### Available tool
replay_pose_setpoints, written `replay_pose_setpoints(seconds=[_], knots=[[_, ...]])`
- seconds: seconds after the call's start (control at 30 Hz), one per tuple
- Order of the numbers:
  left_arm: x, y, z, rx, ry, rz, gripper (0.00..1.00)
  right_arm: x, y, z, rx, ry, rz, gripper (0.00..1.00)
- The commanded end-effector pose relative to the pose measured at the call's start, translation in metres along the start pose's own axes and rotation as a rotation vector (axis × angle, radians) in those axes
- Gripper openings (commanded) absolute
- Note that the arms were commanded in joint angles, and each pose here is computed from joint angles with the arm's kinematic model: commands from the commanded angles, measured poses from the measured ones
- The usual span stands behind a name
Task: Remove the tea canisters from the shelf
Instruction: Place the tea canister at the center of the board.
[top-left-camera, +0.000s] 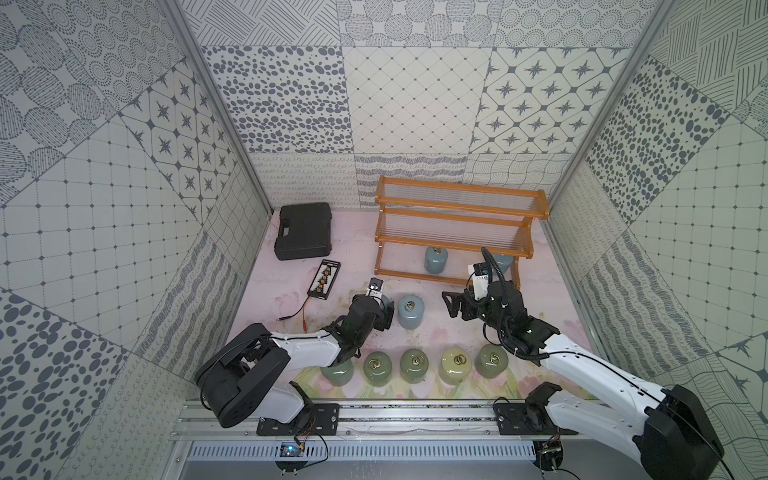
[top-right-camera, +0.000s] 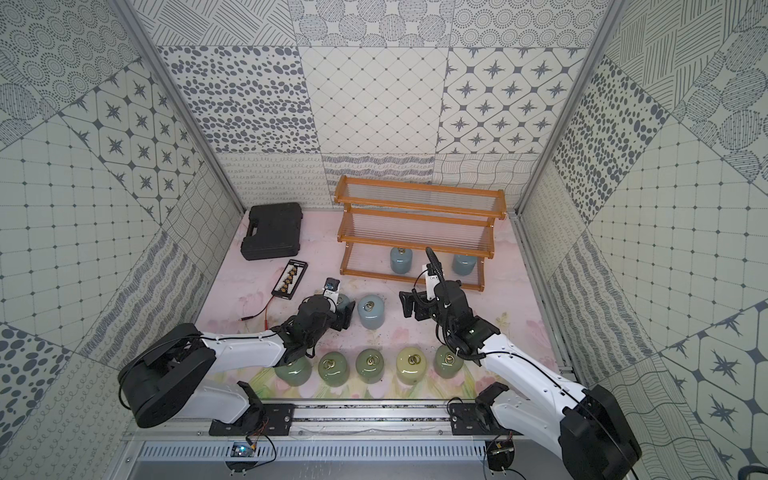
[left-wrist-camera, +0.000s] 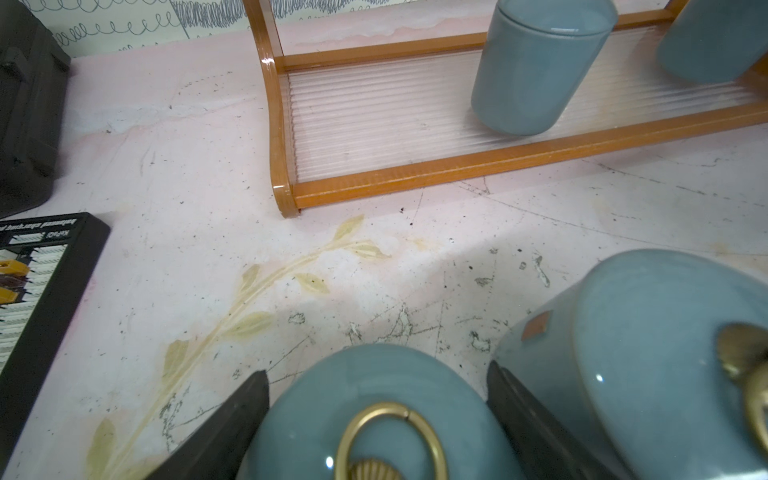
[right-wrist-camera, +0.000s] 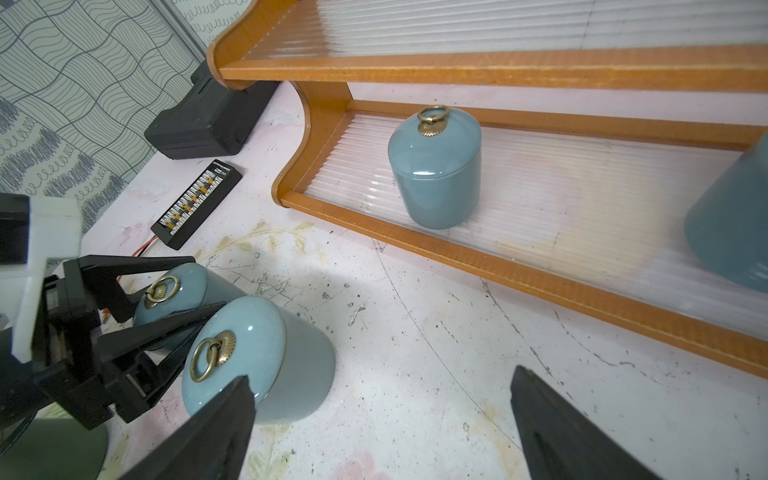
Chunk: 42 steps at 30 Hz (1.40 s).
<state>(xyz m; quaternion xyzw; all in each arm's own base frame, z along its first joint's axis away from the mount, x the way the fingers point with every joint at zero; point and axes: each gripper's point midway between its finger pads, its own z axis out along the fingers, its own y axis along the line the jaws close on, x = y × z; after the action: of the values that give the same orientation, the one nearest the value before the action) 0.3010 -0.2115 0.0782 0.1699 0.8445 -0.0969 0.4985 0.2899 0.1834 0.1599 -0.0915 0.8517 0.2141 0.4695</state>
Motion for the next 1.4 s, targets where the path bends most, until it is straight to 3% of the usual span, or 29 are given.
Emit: replay_pose_setpoints(seconds=[0.0,0.5,0.83,1.03,1.37], knots=[[-0.004,0.003,-0.002,-0.024,-0.018,0.009,0.78,-0.006,0.000,-0.001,-0.003,-0.033,0.005,1.00],[-0.010,0.003,-0.004,-0.022,-0.038,0.011,0.94,-0.010,0.000,-0.001,0.003,-0.037,-0.005,1.00],[-0.048,-0.005,-0.024,0.030,-0.114,0.027,0.99,-0.007,-0.001,-0.001,0.011,-0.018,-0.026,1.00],[-0.070,-0.002,-0.041,0.028,-0.155,0.054,1.00,-0.023,0.002,-0.001,0.016,-0.048,-0.035,1.00],[-0.087,0.012,-0.065,0.033,-0.171,0.014,1.00,-0.036,0.005,0.022,0.037,-0.041,-0.066,1.00]])
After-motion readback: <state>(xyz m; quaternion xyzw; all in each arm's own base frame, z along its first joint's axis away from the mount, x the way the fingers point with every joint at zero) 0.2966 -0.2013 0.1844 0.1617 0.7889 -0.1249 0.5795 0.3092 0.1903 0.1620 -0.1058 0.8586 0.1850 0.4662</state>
